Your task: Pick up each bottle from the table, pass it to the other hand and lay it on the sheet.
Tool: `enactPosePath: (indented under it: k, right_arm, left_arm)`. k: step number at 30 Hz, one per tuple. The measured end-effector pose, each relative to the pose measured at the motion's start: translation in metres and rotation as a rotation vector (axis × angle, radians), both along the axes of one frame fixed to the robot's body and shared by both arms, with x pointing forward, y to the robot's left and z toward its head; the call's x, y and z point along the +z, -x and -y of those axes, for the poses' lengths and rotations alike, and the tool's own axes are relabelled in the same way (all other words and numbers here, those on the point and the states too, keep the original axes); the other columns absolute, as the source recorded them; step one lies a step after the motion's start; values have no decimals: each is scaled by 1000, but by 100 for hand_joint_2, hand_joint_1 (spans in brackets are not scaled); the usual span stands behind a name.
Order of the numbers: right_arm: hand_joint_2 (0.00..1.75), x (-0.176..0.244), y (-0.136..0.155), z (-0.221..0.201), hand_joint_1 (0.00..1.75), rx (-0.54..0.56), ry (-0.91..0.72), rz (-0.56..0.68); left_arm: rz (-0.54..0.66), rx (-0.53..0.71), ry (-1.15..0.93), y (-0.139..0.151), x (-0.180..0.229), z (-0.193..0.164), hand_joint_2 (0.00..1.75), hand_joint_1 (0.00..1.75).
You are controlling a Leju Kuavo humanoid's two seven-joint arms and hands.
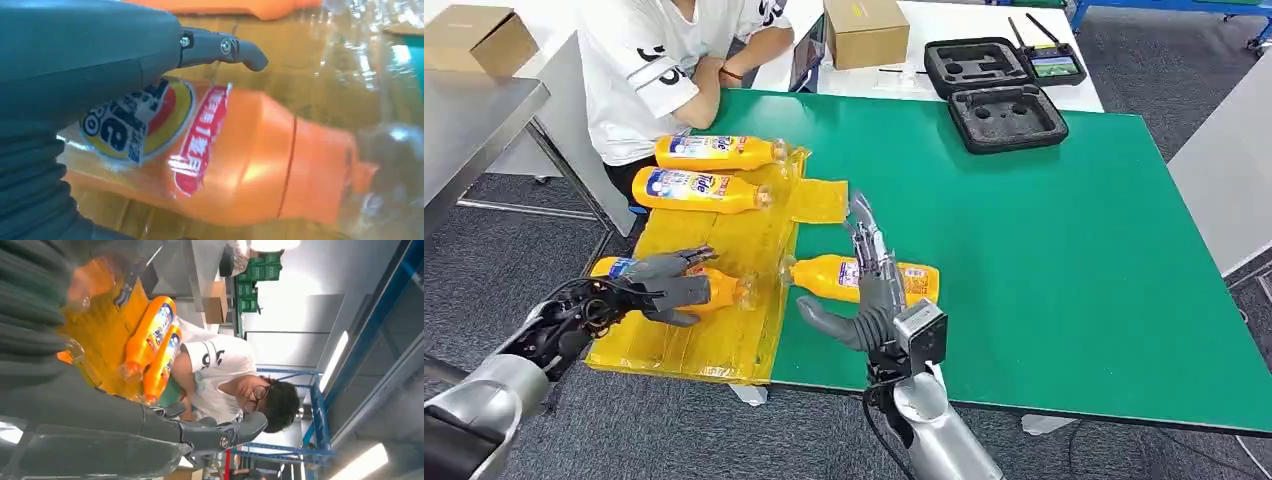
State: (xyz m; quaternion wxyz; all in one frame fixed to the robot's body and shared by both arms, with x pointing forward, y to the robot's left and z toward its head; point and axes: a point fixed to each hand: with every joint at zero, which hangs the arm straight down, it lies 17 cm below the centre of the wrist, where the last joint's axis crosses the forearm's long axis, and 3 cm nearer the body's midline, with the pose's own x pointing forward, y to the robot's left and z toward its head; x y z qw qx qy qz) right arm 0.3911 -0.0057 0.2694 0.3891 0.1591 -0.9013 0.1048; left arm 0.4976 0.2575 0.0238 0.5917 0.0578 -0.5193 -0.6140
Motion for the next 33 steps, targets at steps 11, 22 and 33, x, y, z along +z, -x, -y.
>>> enactPosePath:
  k: [11,22,33]
  right_arm:
    - [175,-3,-3,-3,0,-9,26,-9]
    - [175,-12,0,-6,0,-8,43,-22]
    - [175,-35,-15,-17,0,-95,328,13]
  left_arm:
    - [86,75,608,-7,80,57,0,0]
    - [647,417,757,-54,174,6,0,0]
    - [800,806,1009,-34,186,-77,175,0]
